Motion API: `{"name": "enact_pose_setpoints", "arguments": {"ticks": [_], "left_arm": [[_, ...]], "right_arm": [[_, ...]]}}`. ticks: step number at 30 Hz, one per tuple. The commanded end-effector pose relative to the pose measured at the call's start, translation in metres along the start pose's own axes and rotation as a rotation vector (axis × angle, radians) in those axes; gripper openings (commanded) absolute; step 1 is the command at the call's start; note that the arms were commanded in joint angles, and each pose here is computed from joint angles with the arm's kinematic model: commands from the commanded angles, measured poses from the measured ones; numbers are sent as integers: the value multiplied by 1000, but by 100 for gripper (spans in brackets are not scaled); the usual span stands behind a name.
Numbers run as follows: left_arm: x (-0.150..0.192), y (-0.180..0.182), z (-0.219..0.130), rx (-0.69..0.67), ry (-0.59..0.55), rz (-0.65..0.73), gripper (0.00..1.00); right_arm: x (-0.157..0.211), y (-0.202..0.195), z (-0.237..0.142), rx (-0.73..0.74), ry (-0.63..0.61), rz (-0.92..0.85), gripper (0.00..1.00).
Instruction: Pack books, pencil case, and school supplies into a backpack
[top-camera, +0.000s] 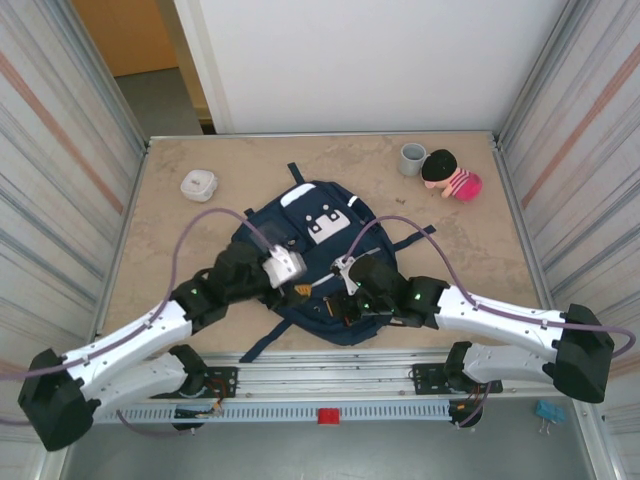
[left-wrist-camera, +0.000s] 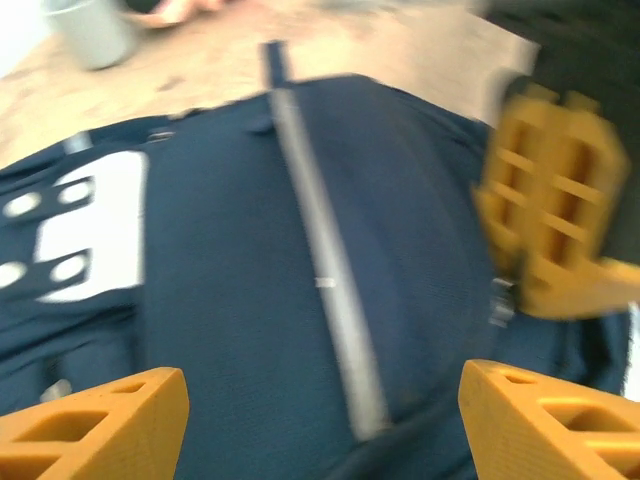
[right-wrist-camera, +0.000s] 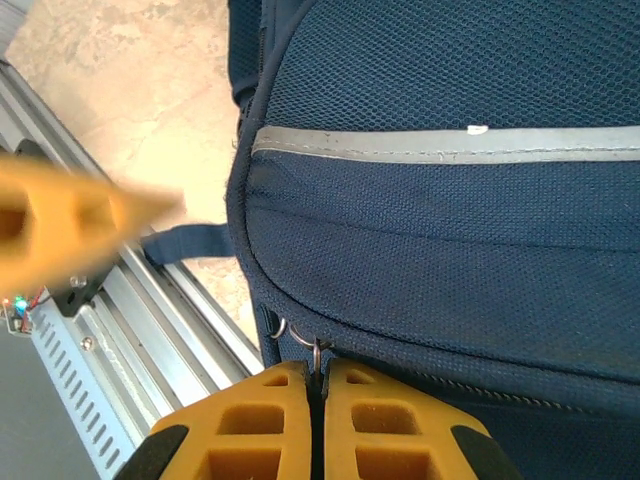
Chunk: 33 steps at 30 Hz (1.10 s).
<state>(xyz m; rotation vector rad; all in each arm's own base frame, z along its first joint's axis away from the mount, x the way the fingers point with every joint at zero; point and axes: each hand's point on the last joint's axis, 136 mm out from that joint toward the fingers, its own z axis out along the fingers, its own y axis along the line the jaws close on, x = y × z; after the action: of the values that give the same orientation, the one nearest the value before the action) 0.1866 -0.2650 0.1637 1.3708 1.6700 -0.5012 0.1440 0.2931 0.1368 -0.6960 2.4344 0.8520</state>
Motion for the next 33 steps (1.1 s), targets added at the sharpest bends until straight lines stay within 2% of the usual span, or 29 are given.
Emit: {"name": "enact_pose_setpoints", "arguments": {"ticks": [1, 3, 6, 10, 13, 14, 18, 24, 26, 27, 28, 30, 33], "left_arm": [[19, -16, 12, 74, 57, 235, 72], [21, -14, 19, 69, 54, 247, 70], [14, -17, 29, 94, 19, 261, 62], [13, -20, 39, 128, 26, 294, 32], [23, -15, 35, 96, 74, 305, 7], [27, -12, 31, 80, 82, 304, 3], [32, -5, 12, 31, 88, 286, 1], [44, -2, -5, -23, 135, 240, 1], [48, 3, -9, -58, 158, 216, 6], [46, 4, -11, -68, 155, 200, 17], [41, 3, -13, -70, 134, 185, 31], [21, -3, -16, -42, 58, 148, 53], [-16, -7, -14, -36, -48, 92, 65]], "right_arm": [[-4, -2, -6, -8, -31, -3, 0], [-3, -3, -6, -9, -27, 0, 0], [-3, -1, -6, -17, -24, -3, 0], [-3, -11, -8, 21, -27, 5, 0], [-2, -30, -17, 90, -21, 21, 0], [0, -40, -21, 115, -16, 29, 0], [4, -83, -38, 179, -30, 105, 0], [-9, -104, -48, 139, -72, 140, 0], [-10, -98, -45, 96, -62, 133, 0], [-10, -94, -42, 68, -54, 133, 0], [-11, -88, -40, 39, -54, 130, 0], [-12, -79, -39, 19, -58, 111, 0], [-12, -73, -40, 23, -70, 93, 0]]}}
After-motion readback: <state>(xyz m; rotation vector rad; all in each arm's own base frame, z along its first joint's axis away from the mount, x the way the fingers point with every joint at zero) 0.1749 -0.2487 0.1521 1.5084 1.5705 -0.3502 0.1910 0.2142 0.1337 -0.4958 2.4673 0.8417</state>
